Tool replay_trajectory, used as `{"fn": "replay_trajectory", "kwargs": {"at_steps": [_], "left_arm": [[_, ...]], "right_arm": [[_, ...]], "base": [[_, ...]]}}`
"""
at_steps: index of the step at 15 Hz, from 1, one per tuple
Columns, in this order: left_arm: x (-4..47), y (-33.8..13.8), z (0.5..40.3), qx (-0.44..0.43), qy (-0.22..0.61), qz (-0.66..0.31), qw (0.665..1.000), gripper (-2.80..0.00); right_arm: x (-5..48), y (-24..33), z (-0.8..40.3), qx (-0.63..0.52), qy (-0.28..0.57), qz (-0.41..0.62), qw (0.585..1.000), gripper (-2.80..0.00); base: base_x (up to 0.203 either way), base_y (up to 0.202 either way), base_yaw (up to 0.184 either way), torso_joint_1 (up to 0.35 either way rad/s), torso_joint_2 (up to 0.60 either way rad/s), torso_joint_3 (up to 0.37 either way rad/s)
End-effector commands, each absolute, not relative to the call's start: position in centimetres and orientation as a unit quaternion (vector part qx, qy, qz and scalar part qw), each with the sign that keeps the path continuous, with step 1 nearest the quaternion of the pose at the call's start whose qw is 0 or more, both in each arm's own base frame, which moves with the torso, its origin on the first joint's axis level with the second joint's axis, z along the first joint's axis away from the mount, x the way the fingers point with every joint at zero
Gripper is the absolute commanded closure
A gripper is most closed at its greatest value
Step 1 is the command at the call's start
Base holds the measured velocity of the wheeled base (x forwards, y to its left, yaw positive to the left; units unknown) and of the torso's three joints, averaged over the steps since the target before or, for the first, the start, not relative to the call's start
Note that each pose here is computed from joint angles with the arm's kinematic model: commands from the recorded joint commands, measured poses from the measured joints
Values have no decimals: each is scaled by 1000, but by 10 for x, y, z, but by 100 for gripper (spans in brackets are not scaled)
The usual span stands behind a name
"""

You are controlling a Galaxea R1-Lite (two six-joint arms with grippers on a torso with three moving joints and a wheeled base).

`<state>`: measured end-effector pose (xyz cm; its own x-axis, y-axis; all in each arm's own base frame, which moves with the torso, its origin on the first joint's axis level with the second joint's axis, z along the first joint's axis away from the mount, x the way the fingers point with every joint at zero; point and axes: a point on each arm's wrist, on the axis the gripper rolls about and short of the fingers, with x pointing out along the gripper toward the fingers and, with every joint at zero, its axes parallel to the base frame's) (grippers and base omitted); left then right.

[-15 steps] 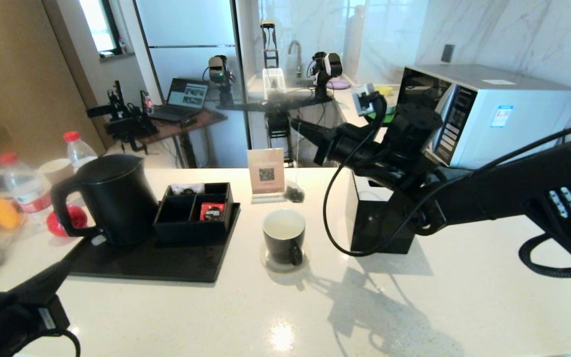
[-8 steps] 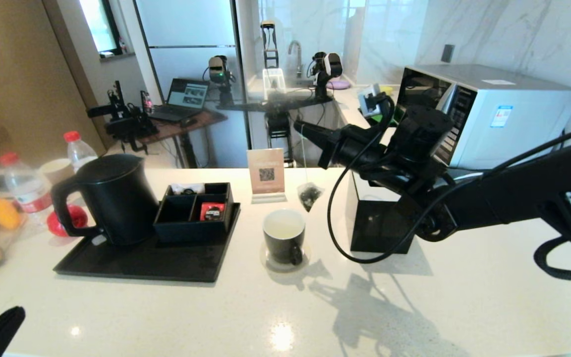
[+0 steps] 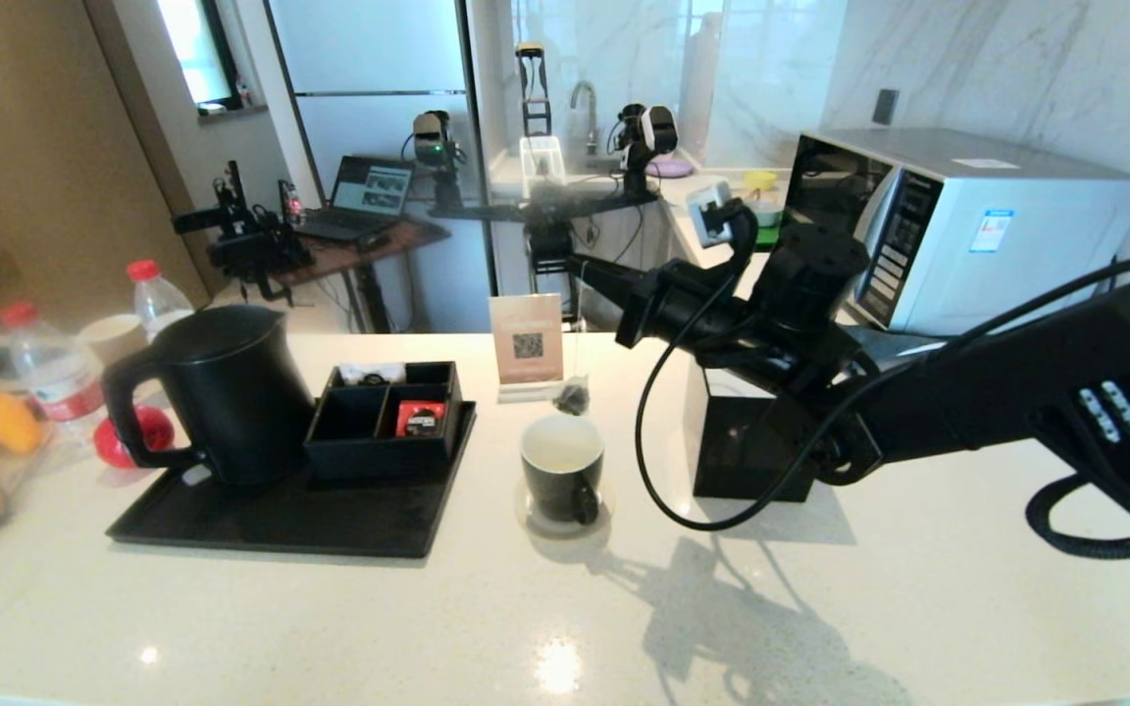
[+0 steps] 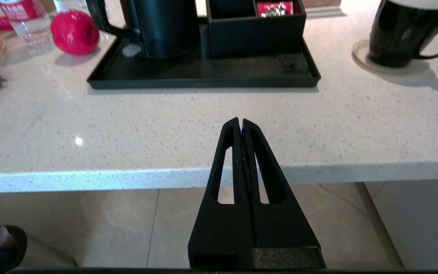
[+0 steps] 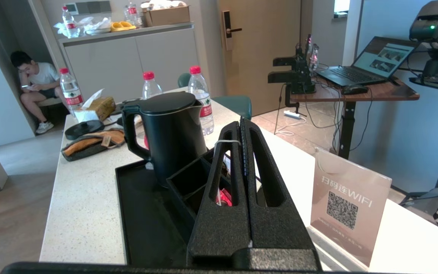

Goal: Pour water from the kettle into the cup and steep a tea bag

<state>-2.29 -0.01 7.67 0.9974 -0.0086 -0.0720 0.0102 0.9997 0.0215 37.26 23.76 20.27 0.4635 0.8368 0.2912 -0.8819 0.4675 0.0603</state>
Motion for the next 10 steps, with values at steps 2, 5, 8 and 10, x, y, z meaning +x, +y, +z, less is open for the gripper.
{"fn": "replay_trajectory", "kwargs": {"at_steps": [2, 5, 8, 10], "left_arm": [[-25, 0, 75, 11, 20, -4, 1000, 0], [-25, 0, 75, 11, 20, -4, 1000, 0], [-25, 0, 75, 11, 20, -3, 1000, 0], [-25, 0, 75, 11, 20, -3, 1000, 0]], "right_arm": [[373, 238, 201, 101, -110, 507, 849, 0], [373, 238, 197, 101, -105, 506, 850, 0], [373, 238, 195, 101, -101, 506, 851, 0], [374, 239, 188, 101, -93, 506, 851, 0]], "base": [[0, 0, 0, 0, 0, 0], [0, 0, 0, 0, 0, 0], [0, 0, 0, 0, 0, 0], [0, 0, 0, 0, 0, 0]]}}
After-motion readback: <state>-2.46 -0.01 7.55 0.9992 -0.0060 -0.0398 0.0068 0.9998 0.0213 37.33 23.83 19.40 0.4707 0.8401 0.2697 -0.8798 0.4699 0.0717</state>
